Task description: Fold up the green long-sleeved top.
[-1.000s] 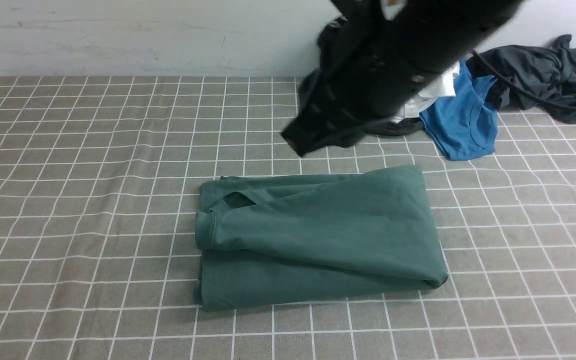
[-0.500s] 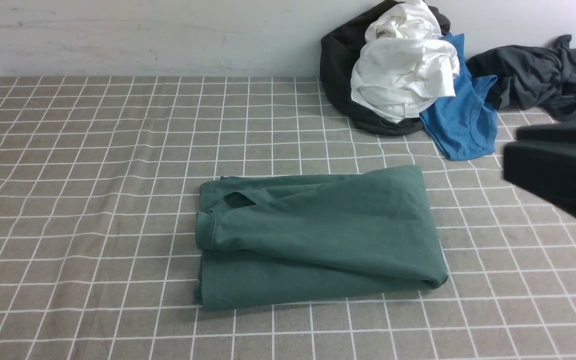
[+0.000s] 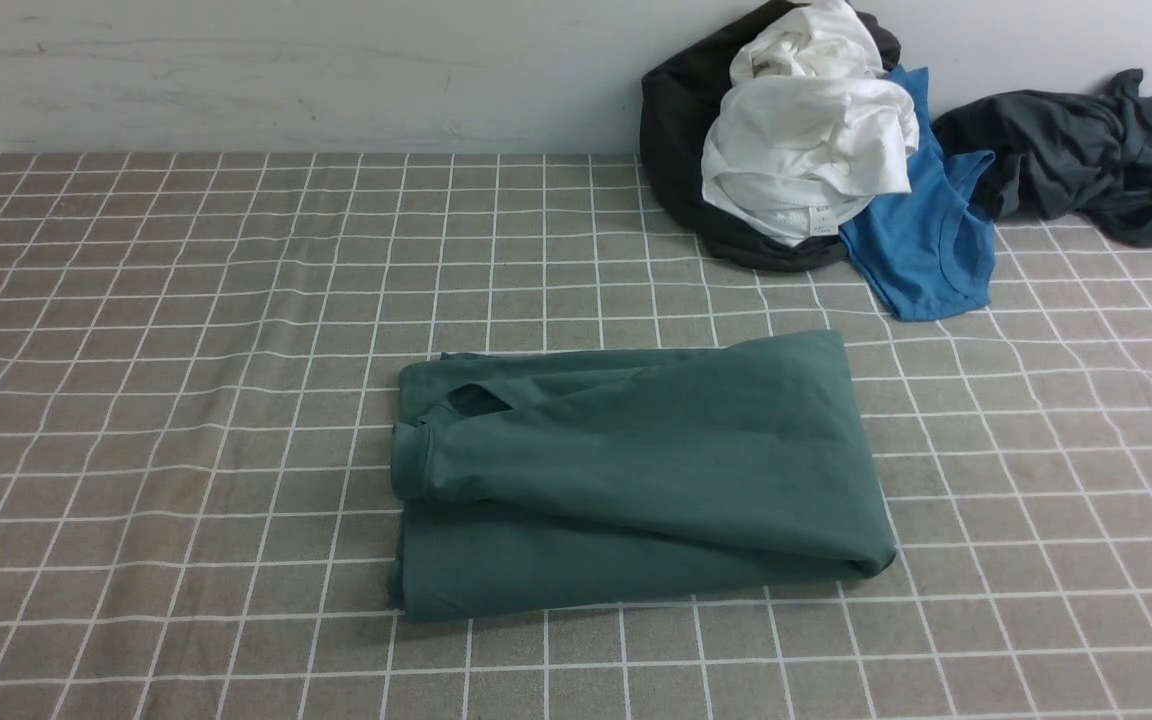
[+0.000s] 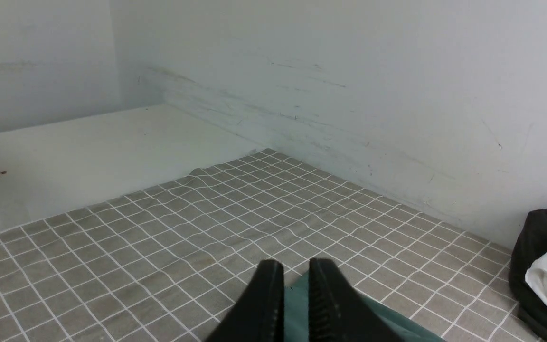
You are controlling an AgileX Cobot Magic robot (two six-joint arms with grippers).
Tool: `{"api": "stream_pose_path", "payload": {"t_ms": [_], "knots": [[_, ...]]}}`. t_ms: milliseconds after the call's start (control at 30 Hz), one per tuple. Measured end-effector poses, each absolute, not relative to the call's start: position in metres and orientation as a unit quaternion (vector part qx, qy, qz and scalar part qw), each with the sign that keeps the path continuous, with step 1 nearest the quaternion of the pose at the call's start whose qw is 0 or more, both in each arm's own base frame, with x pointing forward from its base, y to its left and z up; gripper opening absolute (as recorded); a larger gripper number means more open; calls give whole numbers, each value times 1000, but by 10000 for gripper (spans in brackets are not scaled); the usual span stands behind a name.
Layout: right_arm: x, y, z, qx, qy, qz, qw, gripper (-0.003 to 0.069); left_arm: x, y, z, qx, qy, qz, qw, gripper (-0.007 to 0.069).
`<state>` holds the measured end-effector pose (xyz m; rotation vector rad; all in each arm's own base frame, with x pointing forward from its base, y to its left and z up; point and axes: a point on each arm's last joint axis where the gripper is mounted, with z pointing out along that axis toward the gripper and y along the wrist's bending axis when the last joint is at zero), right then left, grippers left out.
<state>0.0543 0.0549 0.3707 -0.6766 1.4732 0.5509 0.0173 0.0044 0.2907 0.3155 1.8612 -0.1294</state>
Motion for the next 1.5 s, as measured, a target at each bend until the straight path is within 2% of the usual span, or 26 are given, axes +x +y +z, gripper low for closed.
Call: {"api": "stream_pose_path", "payload": {"t_ms": [267, 400, 467, 600, 700, 733, 800, 833, 867, 933, 1133, 1267, 1500], "knots": [[54, 55, 369, -301, 657, 243, 647, 65, 17, 4, 291, 135, 798, -55, 585, 78], [54, 56, 368, -296, 658, 253, 644, 27, 17, 4, 291, 135, 798, -55, 585, 78], [56, 58, 361, -291, 653, 254, 651, -3, 17, 4, 291, 135, 798, -55, 585, 78], [61, 55, 329, -258, 627, 249, 691, -13, 17, 4, 291, 135, 798, -56, 585, 78], [65, 48, 291, -220, 628, 219, 713, -14, 17, 4, 291, 135, 798, -56, 585, 78], [65, 46, 289, -213, 626, 214, 719, -14, 17, 4, 291, 135, 798, -56, 585, 78], [68, 36, 254, -168, 652, 171, 720, -14, 17, 4, 291, 135, 798, -56, 585, 78], [68, 34, 252, -162, 653, 164, 721, -14, 17, 4, 291, 135, 798, -56, 585, 78], [67, 26, 234, -129, 669, 134, 719, -14, 17, 4, 291, 135, 798, -56, 585, 78], [66, 22, 226, -108, 676, 121, 719, -14, 17, 4, 291, 135, 798, -56, 585, 78], [59, 2, 201, 17, 731, 38, 681, -14, 17, 4, 291, 135, 798, -56, 585, 78], [57, -2, 189, 49, 748, 28, 661, -14, 17, 4, 291, 135, 798, -56, 585, 78], [55, -1, 182, 40, 768, 24, 639, -14, 17, 4, 290, 135, 798, -55, 585, 78]]}}
